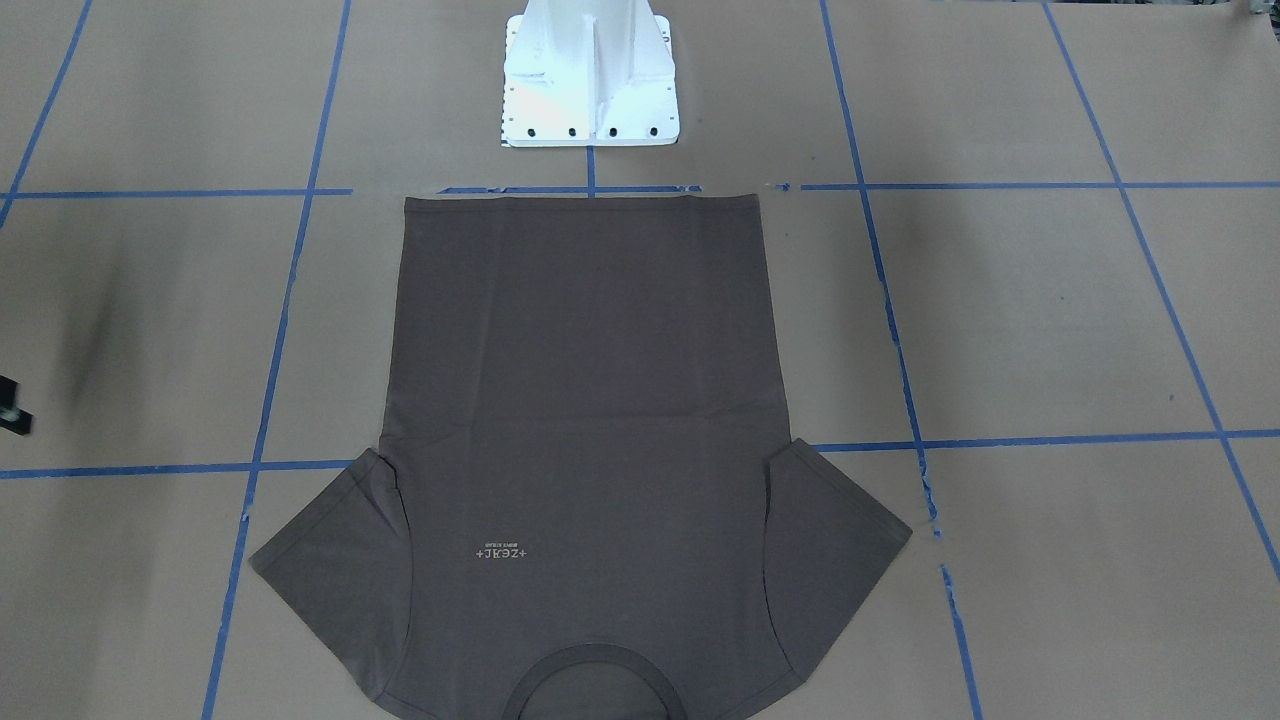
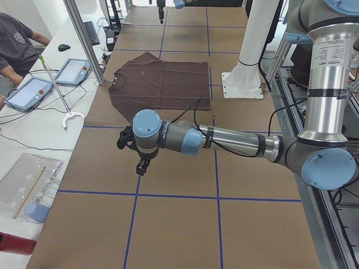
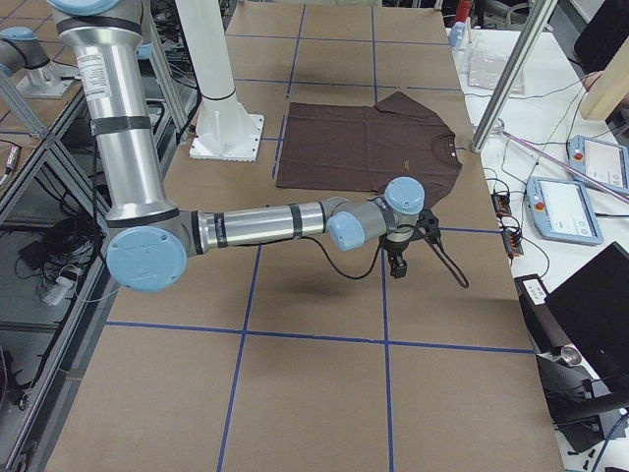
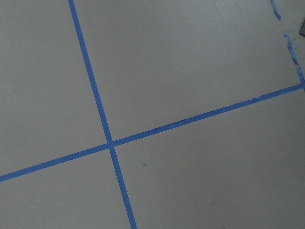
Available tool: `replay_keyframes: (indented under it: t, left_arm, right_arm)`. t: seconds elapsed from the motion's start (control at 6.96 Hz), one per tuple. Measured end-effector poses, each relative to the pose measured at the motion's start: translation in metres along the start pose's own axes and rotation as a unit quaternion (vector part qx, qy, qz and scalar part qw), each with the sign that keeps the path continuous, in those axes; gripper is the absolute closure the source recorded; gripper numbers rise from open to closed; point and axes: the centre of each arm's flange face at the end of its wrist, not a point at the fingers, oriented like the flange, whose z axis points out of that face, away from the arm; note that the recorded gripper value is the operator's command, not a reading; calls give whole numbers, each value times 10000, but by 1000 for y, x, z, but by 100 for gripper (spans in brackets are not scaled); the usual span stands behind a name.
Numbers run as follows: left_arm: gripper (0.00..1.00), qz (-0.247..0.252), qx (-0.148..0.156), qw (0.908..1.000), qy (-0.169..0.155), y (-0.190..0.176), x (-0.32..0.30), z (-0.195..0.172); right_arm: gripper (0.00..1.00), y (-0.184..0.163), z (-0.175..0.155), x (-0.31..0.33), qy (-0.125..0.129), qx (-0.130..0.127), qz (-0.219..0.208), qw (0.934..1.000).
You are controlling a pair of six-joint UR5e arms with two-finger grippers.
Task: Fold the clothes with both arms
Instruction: 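Move the right arm in toward the shirt collar area, then grasp the shirt sleeve nearest the right gripper and fold it inward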
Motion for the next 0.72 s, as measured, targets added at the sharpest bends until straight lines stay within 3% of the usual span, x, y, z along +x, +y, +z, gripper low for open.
replay_keyframes:
  t: [0.43,0.72]
  left_arm:
    - [0,-47,-2,9996,263,21,0,5]
    - [0,-39,5,9995,310,26,-1,8]
  right_arm:
    - [8,-76,70,-117,177,668,752,9948]
    - [17,-87,109,-175,357,971,1652,9808]
